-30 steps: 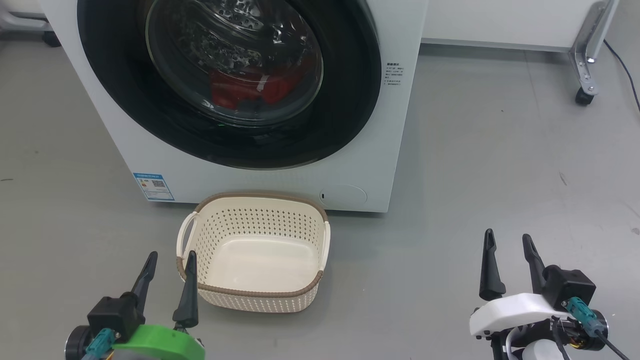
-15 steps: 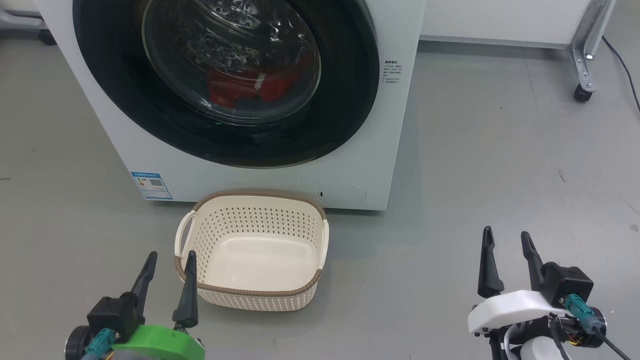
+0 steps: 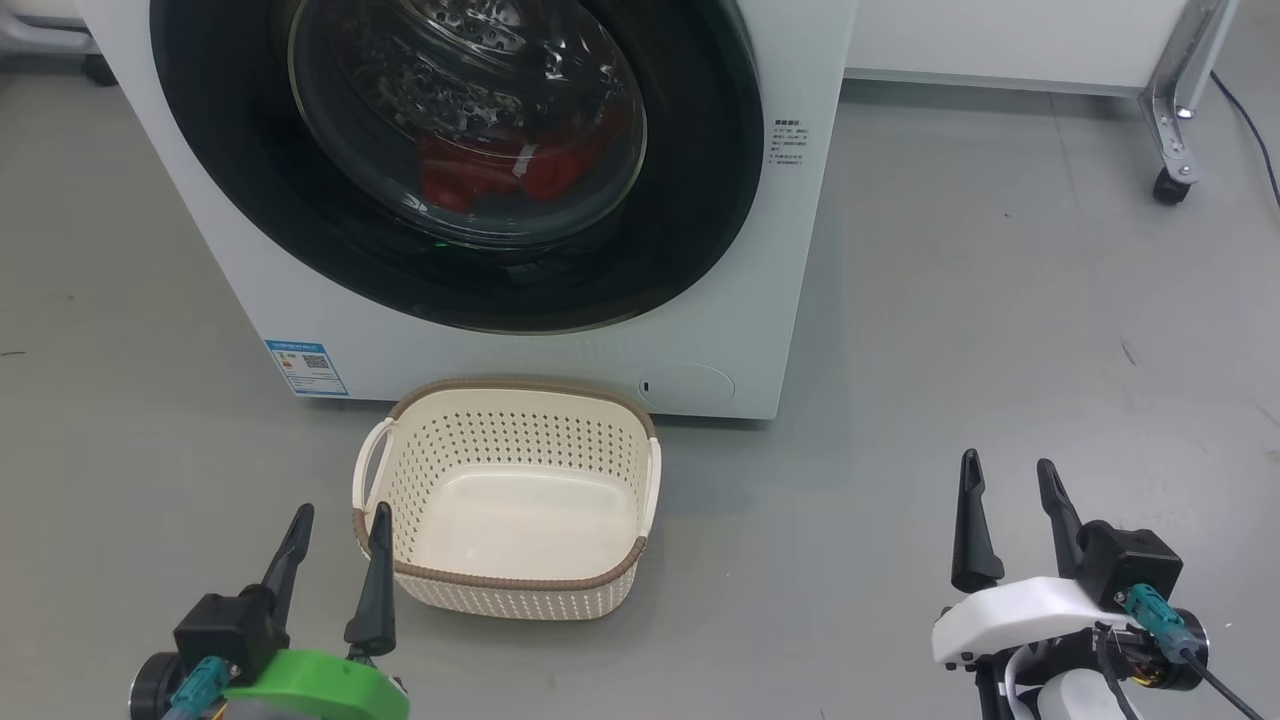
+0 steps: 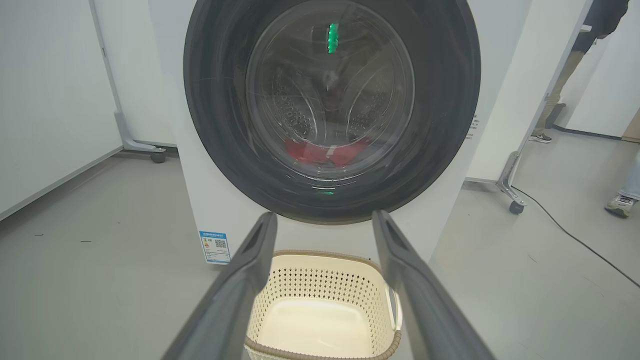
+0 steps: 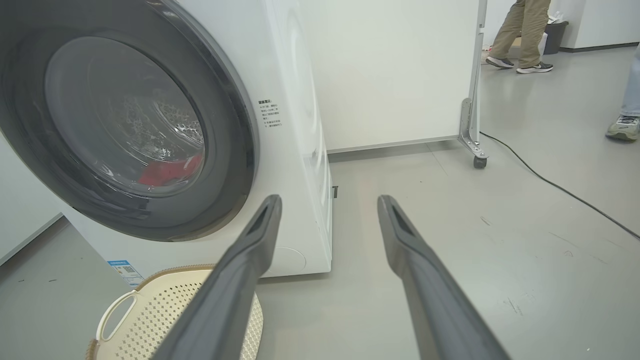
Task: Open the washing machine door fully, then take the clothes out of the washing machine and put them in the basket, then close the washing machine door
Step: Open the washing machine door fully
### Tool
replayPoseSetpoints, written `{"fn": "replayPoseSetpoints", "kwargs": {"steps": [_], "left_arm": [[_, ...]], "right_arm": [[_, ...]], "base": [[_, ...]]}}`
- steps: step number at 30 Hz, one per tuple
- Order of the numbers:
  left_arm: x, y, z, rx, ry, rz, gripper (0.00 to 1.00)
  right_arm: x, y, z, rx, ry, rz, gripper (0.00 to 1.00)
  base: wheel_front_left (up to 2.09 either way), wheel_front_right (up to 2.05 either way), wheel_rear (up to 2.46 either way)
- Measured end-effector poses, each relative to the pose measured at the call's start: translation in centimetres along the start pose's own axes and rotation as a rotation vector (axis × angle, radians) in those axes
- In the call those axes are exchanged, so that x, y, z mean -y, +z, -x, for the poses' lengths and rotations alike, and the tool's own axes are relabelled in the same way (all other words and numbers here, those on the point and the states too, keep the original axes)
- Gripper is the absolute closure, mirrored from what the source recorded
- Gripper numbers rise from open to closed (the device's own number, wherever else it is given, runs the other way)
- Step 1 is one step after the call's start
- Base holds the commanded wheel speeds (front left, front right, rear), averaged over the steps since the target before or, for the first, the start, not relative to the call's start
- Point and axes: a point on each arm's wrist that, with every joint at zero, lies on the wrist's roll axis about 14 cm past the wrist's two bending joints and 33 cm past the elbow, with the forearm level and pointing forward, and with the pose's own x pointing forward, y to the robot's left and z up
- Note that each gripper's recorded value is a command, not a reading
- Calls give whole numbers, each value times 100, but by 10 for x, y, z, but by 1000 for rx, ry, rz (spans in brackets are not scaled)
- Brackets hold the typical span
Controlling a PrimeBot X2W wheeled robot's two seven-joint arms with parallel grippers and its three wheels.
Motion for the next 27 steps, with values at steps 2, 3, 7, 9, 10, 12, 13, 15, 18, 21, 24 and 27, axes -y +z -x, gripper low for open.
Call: {"fn": "replayPoseSetpoints", "kwargs": {"steps": [2,3,7,9,10,12,13,15,18,21,24,27], "left_arm": [[0,0,0,0,2,0,0],[-1,0,0,-1,3,0,0],[-2,-1,0,-4,6,1,0],[-2,-3,0,-8,7,1,0],[-3,-3,0,-10,9,1,0],[-4,-5,0,-17,12,2,0],[-4,-7,0,-20,14,3,0],[-6,-9,-1,-28,18,3,0],[-6,-12,-1,-39,22,4,0],[-8,-15,-2,-47,25,5,0],[-10,-13,-6,-41,29,2,0],[-10,-11,-10,-37,28,-1,0]], "right_arm": [[0,0,0,-1,1,0,0],[0,-1,0,-2,1,0,0],[-1,-1,-2,-1,2,0,0],[-1,-1,-4,-2,4,0,69],[-2,0,-6,0,7,0,100],[-3,0,-9,2,10,-3,100],[-2,0,-10,0,6,-12,100],[0,0,-13,-1,-2,-29,100],[-2,2,-21,8,5,-42,100],[-6,8,-31,23,17,-79,100],[-10,13,-43,31,33,-132,100],[-9,21,-57,52,31,-162,100]], "base": [[0,0,0],[0,0,0],[0,0,0],[0,0,0],[0,0,0],[0,0,0],[0,0,0],[0,0,0],[0,0,0],[0,0,0],[0,0,0],[0,0,0]]}}
